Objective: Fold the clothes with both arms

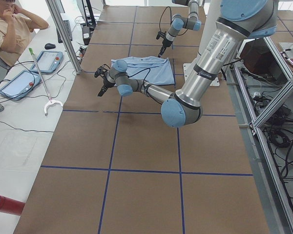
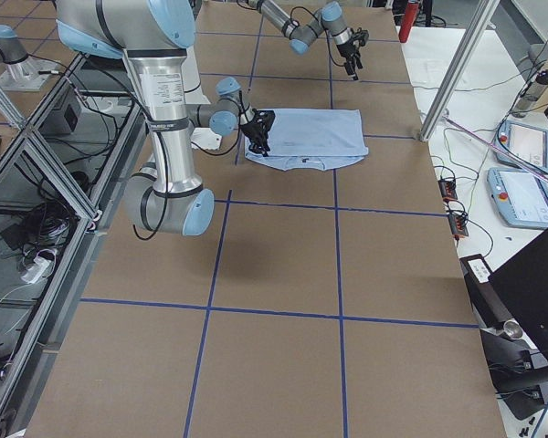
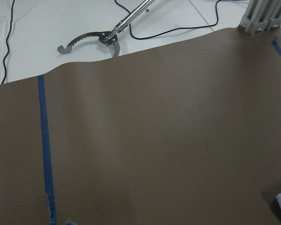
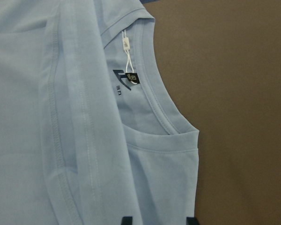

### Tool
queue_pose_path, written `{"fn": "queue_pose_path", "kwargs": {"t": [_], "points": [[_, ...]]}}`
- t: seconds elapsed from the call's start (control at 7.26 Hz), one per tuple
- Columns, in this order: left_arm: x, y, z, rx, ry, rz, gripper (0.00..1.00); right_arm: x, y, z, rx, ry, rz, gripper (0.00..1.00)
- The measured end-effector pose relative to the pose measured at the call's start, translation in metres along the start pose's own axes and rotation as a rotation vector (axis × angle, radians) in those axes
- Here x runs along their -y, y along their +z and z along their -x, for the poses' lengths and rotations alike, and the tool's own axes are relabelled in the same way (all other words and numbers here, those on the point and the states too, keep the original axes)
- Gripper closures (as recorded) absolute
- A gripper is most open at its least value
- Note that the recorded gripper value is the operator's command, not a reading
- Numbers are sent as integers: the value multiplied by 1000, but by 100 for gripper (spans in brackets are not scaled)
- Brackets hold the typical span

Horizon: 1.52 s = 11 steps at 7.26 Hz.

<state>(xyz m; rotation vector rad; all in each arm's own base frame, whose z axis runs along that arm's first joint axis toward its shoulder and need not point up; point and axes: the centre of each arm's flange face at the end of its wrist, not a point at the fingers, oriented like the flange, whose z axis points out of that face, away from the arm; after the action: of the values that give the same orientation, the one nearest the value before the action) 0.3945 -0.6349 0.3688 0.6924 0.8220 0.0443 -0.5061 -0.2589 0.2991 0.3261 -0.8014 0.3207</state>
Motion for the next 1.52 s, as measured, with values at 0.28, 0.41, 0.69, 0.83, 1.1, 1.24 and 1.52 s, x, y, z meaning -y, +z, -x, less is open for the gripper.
{"fn": "queue_pose_path", "kwargs": {"t": [0.28,0.41,0.69,0.83,1.1,1.24,1.52], "points": [[-1,0,1,1,0,2,0,-20,-12,3,29,-183,19,0],[-2,1,1,2,-1,3,0,-32,-14,4,37,-284,21,0],[-3,1,2,3,-7,4,0,-54,-16,6,47,-394,15,65],[-4,1,3,4,-13,5,0,-61,-16,8,48,-414,6,66],[-5,1,3,4,-19,6,0,-66,-17,10,54,-434,4,66],[-5,1,3,4,-20,6,0,-67,-18,11,56,-441,4,67],[-5,1,3,3,-20,6,0,-67,-20,13,61,-444,4,100]]}}
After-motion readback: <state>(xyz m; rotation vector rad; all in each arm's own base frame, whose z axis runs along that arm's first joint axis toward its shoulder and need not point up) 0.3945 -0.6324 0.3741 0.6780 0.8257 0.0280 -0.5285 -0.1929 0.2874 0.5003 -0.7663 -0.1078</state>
